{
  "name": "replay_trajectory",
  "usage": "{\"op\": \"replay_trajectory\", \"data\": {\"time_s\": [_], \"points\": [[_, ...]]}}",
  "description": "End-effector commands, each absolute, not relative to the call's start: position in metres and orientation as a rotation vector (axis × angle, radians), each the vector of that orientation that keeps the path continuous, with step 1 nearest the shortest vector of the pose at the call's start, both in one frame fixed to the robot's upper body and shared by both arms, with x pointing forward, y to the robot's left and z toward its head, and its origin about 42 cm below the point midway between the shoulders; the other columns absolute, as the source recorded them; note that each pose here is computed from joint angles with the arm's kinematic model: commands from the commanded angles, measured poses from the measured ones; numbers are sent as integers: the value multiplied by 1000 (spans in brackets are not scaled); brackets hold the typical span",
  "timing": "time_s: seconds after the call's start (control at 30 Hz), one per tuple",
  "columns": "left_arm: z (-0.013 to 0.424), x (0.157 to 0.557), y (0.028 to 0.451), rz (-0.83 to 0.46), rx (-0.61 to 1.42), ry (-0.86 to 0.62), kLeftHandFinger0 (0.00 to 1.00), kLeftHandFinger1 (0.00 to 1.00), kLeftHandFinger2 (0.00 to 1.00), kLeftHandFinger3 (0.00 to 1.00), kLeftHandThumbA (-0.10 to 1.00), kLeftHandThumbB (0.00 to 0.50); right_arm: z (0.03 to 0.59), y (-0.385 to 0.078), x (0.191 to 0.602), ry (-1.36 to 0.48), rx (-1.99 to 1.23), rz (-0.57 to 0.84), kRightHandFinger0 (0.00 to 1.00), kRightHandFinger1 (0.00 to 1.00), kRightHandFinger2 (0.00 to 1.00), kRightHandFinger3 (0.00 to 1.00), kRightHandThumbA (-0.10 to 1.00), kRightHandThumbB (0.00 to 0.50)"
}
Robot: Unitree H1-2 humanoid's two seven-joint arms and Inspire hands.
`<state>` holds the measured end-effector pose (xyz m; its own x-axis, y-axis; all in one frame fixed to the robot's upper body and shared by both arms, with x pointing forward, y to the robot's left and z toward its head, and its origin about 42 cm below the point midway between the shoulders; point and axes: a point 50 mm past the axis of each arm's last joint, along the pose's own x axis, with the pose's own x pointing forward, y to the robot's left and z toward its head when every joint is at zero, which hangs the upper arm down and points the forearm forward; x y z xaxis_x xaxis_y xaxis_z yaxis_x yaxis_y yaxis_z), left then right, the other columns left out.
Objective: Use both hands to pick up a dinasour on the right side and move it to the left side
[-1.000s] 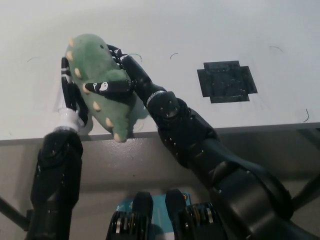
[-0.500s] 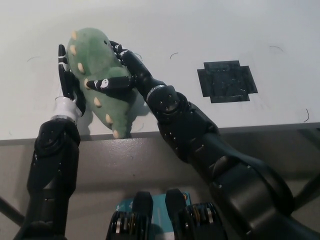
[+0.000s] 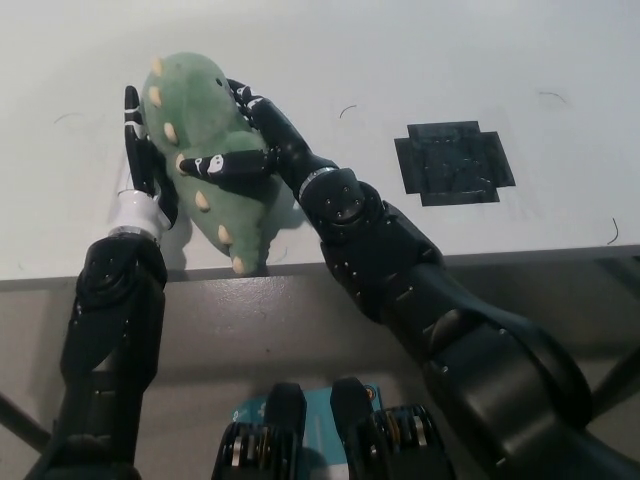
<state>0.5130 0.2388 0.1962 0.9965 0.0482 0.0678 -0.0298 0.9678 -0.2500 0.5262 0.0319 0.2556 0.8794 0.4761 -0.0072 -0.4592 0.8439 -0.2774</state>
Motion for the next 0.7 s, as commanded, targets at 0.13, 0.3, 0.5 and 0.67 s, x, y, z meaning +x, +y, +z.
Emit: {"op": "replay_trajectory", "data": {"time_s": [0.13,0.3,0.5,0.67], "points": [[247,531,214,-37,-257,-211,1000,1000,1000,1000,1000,132,294,57,525,-160,-292,572,1000,1000,1000,1000,1000,0],[254,534,214,-36,-249,-228,1000,1000,1000,1000,1000,139,301,56,527,-182,-300,571,1000,1000,1000,1000,1000,7],[254,535,218,-53,-224,-257,1000,1000,1000,1000,1000,102,303,53,528,-207,-292,559,1000,1000,1000,1000,1000,0],[248,533,224,-2,-248,-178,1000,1000,1000,1000,1000,182,307,41,534,-218,-265,518,1000,1000,1000,1000,1000,1]]}}
